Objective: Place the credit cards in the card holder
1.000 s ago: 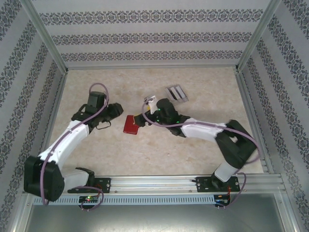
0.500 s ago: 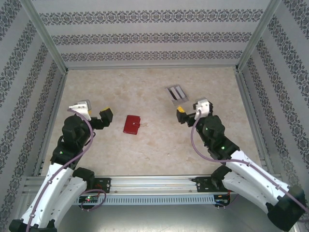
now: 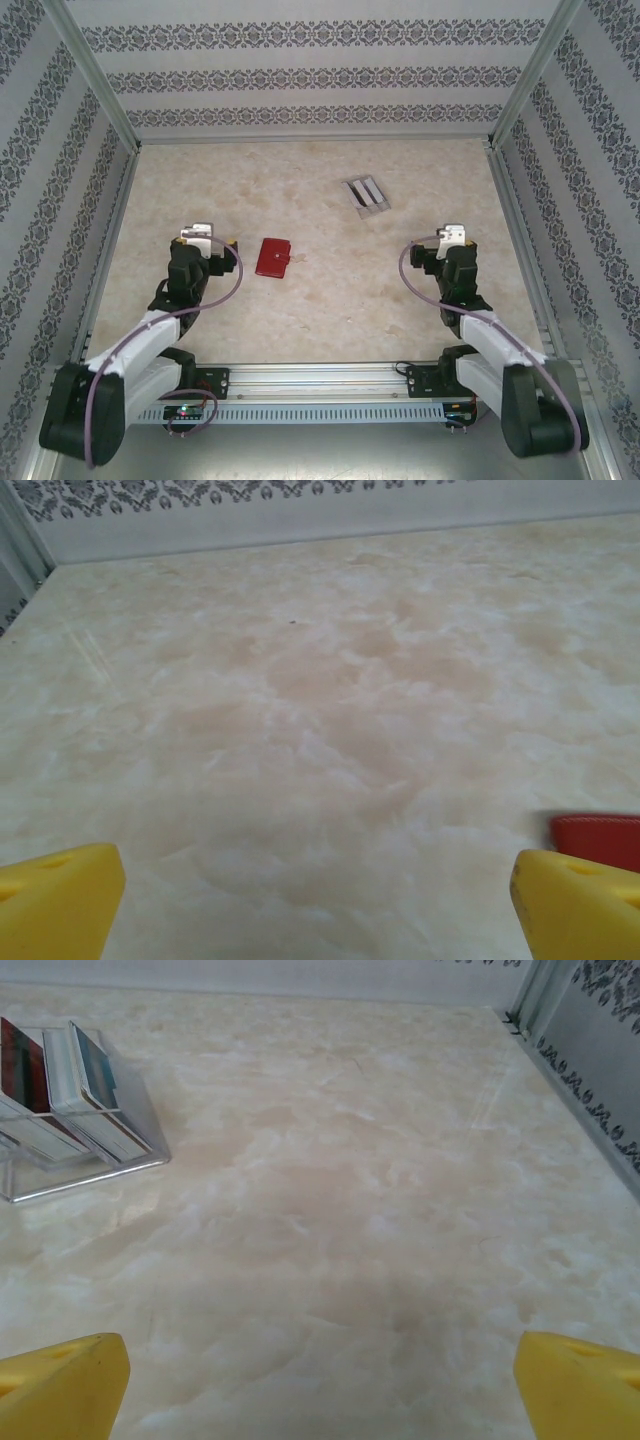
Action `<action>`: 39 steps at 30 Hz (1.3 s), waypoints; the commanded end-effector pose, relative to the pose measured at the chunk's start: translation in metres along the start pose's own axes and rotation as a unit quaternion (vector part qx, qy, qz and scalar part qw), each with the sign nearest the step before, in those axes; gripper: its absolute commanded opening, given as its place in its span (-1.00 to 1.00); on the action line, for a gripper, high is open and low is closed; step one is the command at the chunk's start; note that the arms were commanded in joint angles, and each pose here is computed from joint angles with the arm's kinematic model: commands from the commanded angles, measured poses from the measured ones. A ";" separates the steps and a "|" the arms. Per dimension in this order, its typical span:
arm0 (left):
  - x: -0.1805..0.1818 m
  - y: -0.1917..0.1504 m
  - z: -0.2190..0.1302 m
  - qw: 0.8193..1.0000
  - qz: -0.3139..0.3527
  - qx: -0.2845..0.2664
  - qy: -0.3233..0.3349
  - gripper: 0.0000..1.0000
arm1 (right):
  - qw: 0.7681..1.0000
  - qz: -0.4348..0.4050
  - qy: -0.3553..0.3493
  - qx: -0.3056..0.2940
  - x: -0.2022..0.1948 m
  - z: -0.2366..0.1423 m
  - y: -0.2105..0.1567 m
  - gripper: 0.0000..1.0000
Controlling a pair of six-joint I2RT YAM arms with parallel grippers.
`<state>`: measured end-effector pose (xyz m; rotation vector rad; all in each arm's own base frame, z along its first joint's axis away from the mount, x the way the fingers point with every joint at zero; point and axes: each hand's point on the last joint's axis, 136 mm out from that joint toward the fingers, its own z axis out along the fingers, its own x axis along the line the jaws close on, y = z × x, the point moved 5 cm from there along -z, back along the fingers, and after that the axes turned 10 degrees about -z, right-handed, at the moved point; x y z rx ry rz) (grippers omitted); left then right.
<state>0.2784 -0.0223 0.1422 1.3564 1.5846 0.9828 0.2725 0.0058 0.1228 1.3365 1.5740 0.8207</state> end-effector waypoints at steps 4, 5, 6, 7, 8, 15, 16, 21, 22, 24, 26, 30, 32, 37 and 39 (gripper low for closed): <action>0.011 0.009 0.031 0.998 -0.017 -0.063 0.008 0.99 | 0.995 -0.001 0.032 -0.094 0.005 0.022 0.037 0.97; 0.009 0.010 0.034 0.998 -0.007 -0.063 0.001 0.99 | 0.995 -0.003 0.035 -0.095 0.005 0.027 0.037 0.97; 0.010 0.010 0.036 0.999 -0.005 -0.054 0.003 0.99 | 0.995 0.002 0.033 -0.096 0.003 0.033 0.036 0.97; 0.012 0.010 0.038 0.998 -0.008 -0.058 0.003 0.99 | 0.995 0.006 0.031 -0.094 0.003 0.040 0.031 0.96; 0.018 0.008 0.040 0.998 -0.015 -0.064 0.011 0.99 | 0.996 0.010 0.030 -0.088 0.003 0.048 0.025 0.97; 0.023 -0.007 0.084 0.999 -0.026 -0.005 -0.018 0.99 | 0.997 0.011 0.036 -0.070 0.005 0.065 0.023 0.96; 0.029 -0.007 0.083 0.999 -0.035 -0.001 0.007 0.99 | 0.998 0.009 0.036 -0.053 0.004 0.066 0.021 0.96; 0.040 -0.006 0.080 0.997 -0.056 -0.011 0.050 0.99 | 0.999 0.021 0.021 -0.042 -0.003 0.072 0.028 0.96; 0.040 -0.006 0.081 0.997 -0.056 -0.007 0.053 0.99 | 0.999 0.021 0.021 -0.044 -0.003 0.072 0.029 0.96; 0.040 -0.006 0.081 0.997 -0.054 -0.007 0.054 0.99 | 0.999 0.021 0.021 -0.043 -0.003 0.072 0.028 0.97; 0.038 -0.006 0.081 0.997 -0.050 -0.008 0.053 0.99 | 0.999 0.022 0.021 -0.043 -0.003 0.072 0.028 0.96; 0.026 -0.006 0.086 0.999 -0.029 0.015 0.005 0.99 | 0.999 0.019 0.021 -0.041 -0.002 0.073 0.028 0.96; 0.026 -0.007 0.086 0.999 -0.029 0.016 0.005 0.99 | 0.999 0.020 0.021 -0.040 -0.002 0.073 0.029 0.96; 0.026 -0.006 0.086 0.999 -0.029 0.015 0.005 0.99 | 0.999 0.020 0.021 -0.041 -0.002 0.073 0.028 0.96; 0.026 -0.007 0.086 0.999 -0.030 0.015 0.005 0.99 | 0.999 0.020 0.019 -0.044 -0.003 0.071 0.028 0.96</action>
